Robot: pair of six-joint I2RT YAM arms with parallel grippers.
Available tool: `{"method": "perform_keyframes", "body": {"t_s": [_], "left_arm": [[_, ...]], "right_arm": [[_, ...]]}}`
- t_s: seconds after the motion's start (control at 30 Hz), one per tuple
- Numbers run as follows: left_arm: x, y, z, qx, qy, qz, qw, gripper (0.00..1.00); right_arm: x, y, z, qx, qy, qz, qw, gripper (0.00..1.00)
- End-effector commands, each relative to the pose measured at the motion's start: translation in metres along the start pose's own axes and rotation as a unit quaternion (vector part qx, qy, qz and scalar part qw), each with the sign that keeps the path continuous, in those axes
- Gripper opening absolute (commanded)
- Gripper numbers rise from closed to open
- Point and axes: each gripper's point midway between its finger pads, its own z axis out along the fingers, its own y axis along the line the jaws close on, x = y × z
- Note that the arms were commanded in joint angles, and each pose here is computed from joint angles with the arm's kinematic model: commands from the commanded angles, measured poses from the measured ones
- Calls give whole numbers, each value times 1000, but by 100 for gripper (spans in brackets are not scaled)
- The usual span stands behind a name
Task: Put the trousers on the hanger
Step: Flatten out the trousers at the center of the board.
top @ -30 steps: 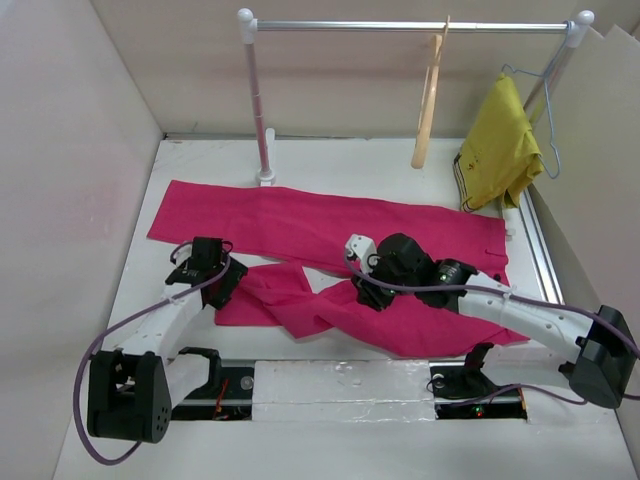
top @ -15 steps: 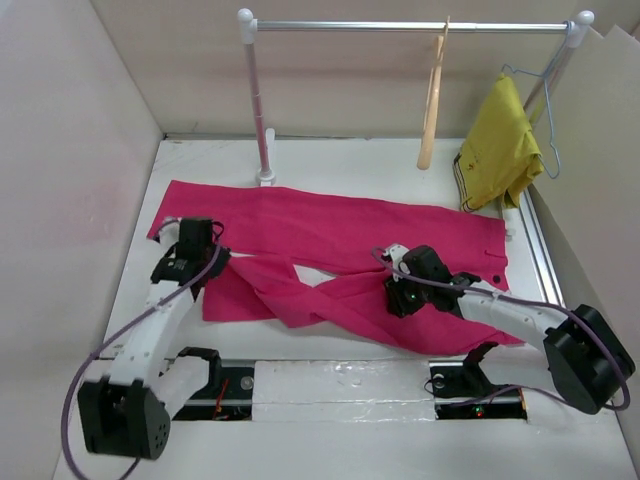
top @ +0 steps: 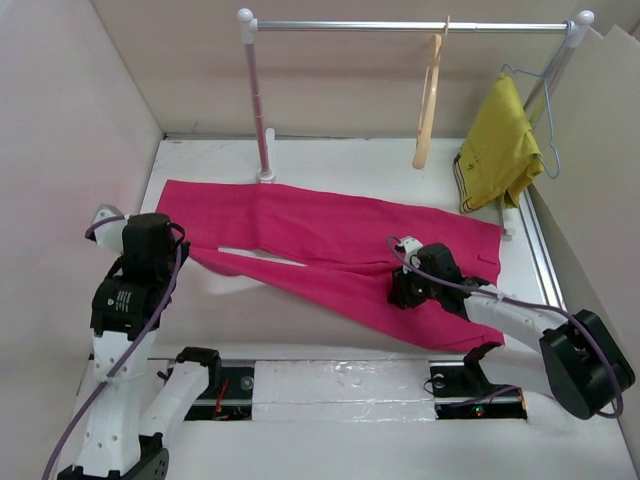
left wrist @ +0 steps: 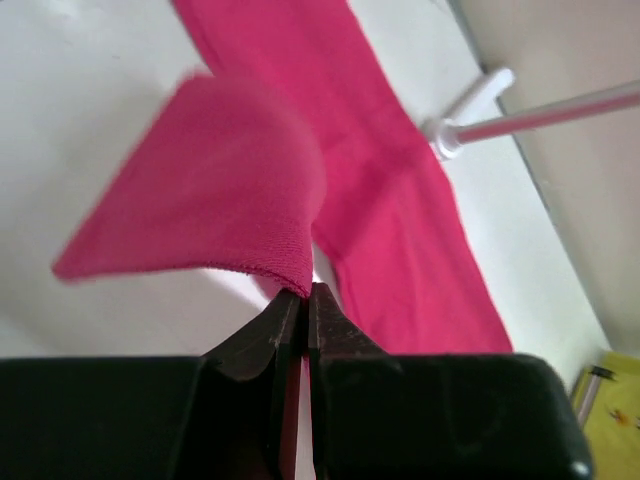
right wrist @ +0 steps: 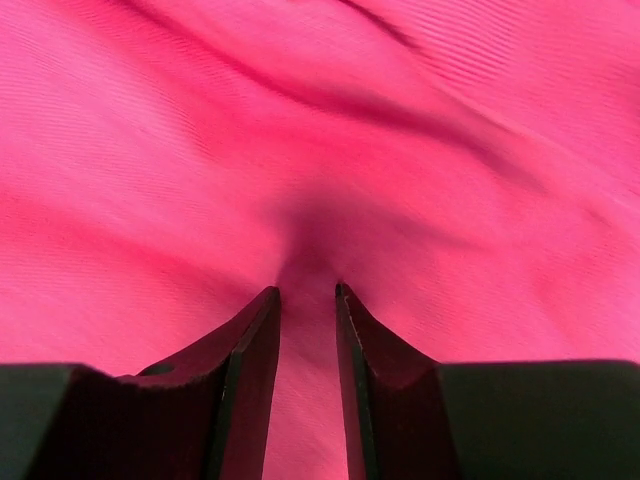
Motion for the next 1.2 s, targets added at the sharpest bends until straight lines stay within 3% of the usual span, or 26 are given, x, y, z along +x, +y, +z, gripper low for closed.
{"method": "perform_keyframes", "body": {"t_s": [0.0, 0.2, 0.3, 0.33, 0.43, 0.6, 0.77, 0.83, 1.0, 1.17], "left_arm": [[-32, 29, -22, -30, -80, -4, 996, 0], [20, 90, -12, -105, -34, -49, 993, 0], [20, 94, -26, -61, -47, -105, 991, 28], [18, 92, -33, -39, -50, -120, 991, 45], [3, 85, -44, -15, -71, -116, 991, 63], [-29, 46, -33, 14, -116, -44, 992, 65], [2, -13, 33, 49, -49, 31, 997, 65], [26, -24, 59, 53, -6, 53, 997, 65], [58, -36, 108, 49, 35, 81, 995, 65], [91, -34, 143, 31, 79, 87, 993, 69]], "right_arm": [[20, -25, -14, 55, 39, 6, 998, 35], [14, -31, -24, 52, 35, 10, 998, 34], [9, -30, -33, 55, 29, 9, 998, 35], [5, -32, -36, 59, 23, 12, 998, 35], [-14, -36, -49, 68, 3, 11, 998, 36], [-72, -49, -79, 96, -56, -9, 994, 55], [-97, -89, -101, 133, -90, 30, 987, 65], [-95, -121, -114, 157, -106, 72, 979, 67], [-80, -182, -134, 186, -135, 181, 956, 75], [-49, -247, -142, 223, -152, 298, 916, 80]]}}
